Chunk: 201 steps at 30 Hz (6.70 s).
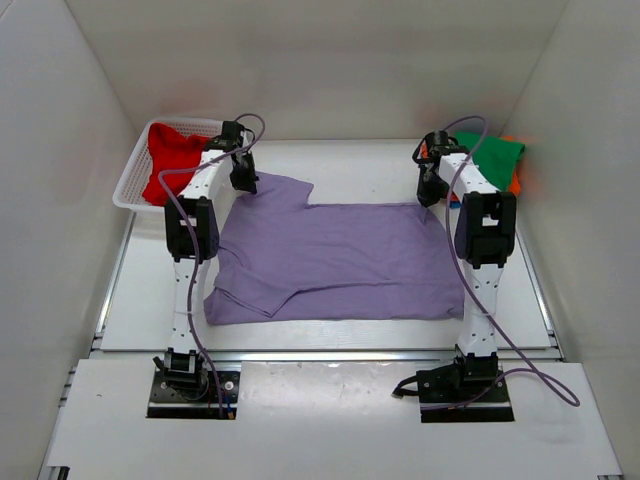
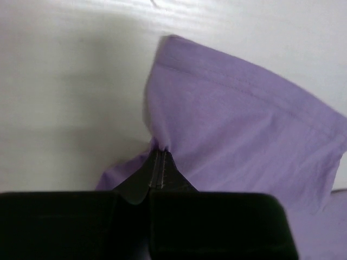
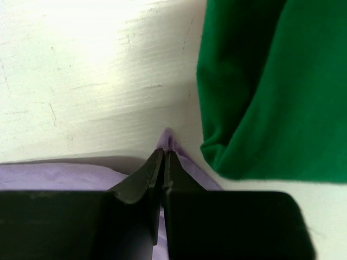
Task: Fold and stack the t-shirts
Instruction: Grap the side of the flattened tshirt furthest away from the robot with both arms, then fold the other side of the tshirt into a rectangle, then rotate the tshirt 90 degrees, then grab the bottom of the folded rectangular tshirt with both arms
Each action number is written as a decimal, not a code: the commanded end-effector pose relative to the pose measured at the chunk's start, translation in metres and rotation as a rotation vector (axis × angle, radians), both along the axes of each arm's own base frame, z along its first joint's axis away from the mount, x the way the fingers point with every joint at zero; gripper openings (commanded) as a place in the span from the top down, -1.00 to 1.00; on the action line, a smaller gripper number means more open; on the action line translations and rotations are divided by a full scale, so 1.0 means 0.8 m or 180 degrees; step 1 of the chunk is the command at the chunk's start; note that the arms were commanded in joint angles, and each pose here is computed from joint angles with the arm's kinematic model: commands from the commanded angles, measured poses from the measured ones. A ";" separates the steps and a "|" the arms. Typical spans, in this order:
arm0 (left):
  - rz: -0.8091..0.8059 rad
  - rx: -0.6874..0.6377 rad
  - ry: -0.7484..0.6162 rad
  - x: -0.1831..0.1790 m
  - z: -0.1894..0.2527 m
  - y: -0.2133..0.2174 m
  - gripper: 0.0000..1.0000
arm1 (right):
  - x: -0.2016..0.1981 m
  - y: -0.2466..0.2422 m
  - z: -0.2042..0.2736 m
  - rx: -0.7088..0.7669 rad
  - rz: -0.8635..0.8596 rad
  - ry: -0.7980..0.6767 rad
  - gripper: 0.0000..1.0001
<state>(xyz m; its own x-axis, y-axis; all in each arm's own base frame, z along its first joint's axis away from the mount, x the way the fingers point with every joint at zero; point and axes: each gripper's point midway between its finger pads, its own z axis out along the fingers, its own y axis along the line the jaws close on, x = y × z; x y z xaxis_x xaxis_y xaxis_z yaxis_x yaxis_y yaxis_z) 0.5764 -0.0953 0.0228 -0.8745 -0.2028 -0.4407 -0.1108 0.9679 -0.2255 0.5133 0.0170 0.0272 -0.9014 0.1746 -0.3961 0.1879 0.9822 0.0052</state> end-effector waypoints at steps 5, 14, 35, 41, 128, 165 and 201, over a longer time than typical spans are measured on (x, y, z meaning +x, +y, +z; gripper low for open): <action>-0.0133 -0.0051 -0.0420 -0.043 0.119 -0.004 1.00 | -0.002 0.001 0.105 -0.0040 -0.0033 -0.0559 0.99; -0.0245 -0.0048 -0.0393 -0.142 0.138 -0.001 1.00 | -0.075 -0.011 0.138 0.0268 -0.0108 -0.0976 1.00; -0.0160 0.0067 -0.0163 -0.356 0.078 0.044 1.00 | -0.209 -0.031 0.084 0.1002 -0.0372 -0.0965 1.00; -0.0111 0.0088 -0.0243 -0.355 0.087 0.051 1.00 | -0.220 -0.038 0.083 0.0988 -0.0378 -0.1011 1.00; 0.0144 -0.1620 -0.0147 0.046 -0.030 -0.201 0.94 | -0.424 0.321 -0.020 0.2631 -0.0340 0.0101 1.00; -0.0621 -0.1168 -0.0448 -0.303 0.159 -0.115 0.17 | -0.393 0.173 0.065 0.2328 0.0587 -0.0836 -0.04; -0.0509 -0.1456 0.0114 -0.561 0.000 -0.117 0.31 | -0.517 0.246 -0.023 0.2495 0.0745 0.0459 0.42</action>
<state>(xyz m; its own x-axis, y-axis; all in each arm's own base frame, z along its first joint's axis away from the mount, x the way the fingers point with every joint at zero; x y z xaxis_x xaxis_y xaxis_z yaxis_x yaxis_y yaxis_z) 0.1269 -0.1839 0.0245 -0.9261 -0.2283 -0.3002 0.0087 0.7828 -0.6222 0.1071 0.2232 0.0257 -0.9786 0.1607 -0.1285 0.0126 0.6703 0.7420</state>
